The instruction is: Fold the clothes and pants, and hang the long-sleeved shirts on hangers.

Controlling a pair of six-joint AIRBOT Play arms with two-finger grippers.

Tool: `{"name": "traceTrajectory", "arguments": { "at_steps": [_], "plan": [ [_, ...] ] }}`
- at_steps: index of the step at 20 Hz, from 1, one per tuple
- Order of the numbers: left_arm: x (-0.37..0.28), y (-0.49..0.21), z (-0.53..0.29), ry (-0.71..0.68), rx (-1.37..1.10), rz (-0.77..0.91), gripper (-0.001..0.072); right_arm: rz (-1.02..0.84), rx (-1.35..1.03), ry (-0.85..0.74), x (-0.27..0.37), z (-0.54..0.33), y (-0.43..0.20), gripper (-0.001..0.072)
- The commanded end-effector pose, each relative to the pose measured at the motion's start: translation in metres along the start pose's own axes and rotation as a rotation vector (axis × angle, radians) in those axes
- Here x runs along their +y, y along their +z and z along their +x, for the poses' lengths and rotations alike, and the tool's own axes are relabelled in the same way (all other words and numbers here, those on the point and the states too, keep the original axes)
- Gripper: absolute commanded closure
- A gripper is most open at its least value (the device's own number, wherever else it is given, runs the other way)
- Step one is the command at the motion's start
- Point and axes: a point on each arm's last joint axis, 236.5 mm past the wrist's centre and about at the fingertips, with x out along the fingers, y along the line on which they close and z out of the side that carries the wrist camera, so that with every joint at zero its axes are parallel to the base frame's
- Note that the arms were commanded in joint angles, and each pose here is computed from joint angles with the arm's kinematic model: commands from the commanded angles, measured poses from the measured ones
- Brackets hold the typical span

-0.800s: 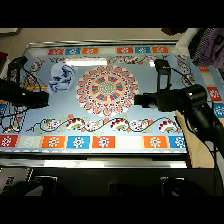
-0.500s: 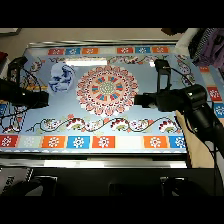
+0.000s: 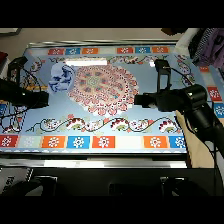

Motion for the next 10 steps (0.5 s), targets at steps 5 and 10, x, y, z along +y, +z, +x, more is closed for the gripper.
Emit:
{"name": "traceTrajectory", "arguments": {
  "at_steps": [5, 10],
  "plan": [
    [0.000, 0.001, 0.001, 0.000, -0.001, 0.001, 0.0679, 0.000, -0.001, 0.002, 0.001, 0.000, 0.000, 0.0672],
    [0.042, 0.058, 0.011, 0.159, -0.207, -0.137, -0.0009, -0.001, -0.003, 0.002, 0.001, 0.000, 0.001, 0.0672]
  ]
}}
